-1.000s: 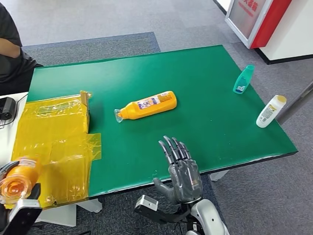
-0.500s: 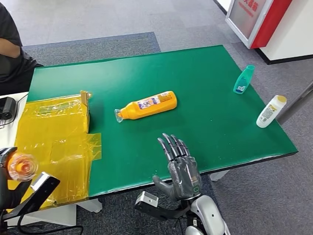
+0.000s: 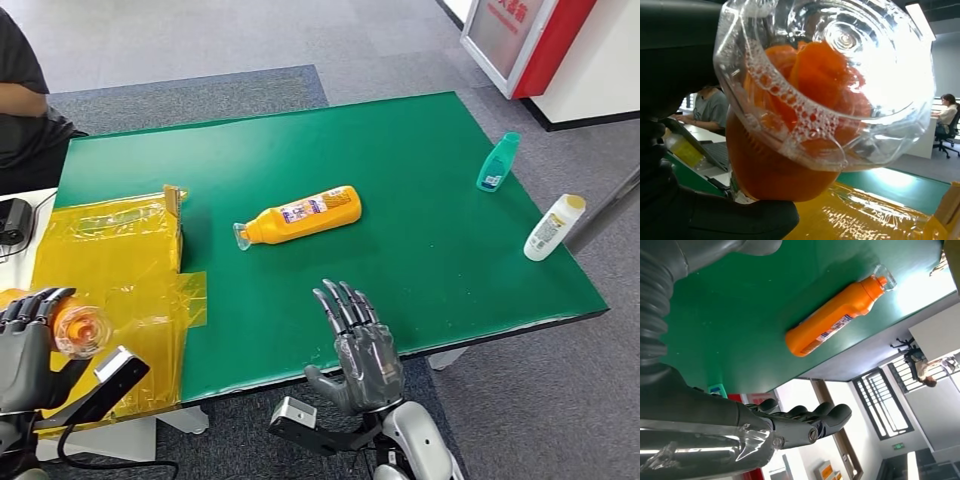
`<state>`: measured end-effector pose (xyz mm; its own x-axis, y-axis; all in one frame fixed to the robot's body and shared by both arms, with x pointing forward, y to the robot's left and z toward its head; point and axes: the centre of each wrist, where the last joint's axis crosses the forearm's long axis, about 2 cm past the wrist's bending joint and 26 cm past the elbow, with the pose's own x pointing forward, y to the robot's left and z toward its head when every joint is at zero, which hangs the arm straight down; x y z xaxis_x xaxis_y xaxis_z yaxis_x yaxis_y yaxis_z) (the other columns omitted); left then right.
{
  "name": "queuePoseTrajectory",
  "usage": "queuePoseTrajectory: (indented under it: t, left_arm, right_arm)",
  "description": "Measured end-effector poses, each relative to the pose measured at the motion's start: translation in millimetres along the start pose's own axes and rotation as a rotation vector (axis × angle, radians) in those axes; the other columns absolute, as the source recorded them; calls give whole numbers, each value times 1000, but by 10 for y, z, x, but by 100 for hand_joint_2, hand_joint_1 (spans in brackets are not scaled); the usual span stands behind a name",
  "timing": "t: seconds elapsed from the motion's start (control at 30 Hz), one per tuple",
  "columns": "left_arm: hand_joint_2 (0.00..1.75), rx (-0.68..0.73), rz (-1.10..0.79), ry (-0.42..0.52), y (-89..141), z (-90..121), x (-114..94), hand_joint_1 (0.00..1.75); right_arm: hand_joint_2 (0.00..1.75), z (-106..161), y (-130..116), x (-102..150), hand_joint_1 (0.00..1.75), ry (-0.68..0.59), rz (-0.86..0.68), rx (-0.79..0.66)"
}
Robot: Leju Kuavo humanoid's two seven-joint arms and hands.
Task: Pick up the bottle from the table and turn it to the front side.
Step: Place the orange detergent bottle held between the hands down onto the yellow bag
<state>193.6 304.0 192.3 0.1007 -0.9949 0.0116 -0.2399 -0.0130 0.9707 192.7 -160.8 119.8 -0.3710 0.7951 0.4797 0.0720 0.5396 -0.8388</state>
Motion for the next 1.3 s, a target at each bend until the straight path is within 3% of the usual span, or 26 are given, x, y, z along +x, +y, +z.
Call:
queuePoseTrajectory:
  t: [0.3, 0.57, 0.83, 0.93, 1.1, 1.2, 1.3]
  left_arm:
    - [175, -190, 20, -157, -326, -404, 258, 171]
    - [175, -367, -19, -149, -625, -845, 420, 173]
    - [175, -419, -52, -156, -767, -1024, 596, 166]
    - [175, -432, -69, -149, -792, -1048, 631, 141]
    - [175, -494, -54, -160, -844, -1108, 683, 35]
    - [175, -598, -36, -153, -961, -1078, 697, 28]
    - [175, -666, -35, -140, -1079, -1000, 692, 7]
  right_arm:
    - [175, -82, 86, 54, 0, -77, -74, 52]
    - [175, -140, 183, 89, 0, -135, -119, 111]
    - [175, -140, 243, 96, 0, -145, -137, 150]
    - [175, -132, 263, 93, 0, -142, -142, 165]
    - [175, -134, 297, 96, 0, -151, -148, 190]
    - [175, -142, 314, 99, 0, -159, -149, 201]
    - [175, -140, 330, 97, 0, -160, -150, 209]
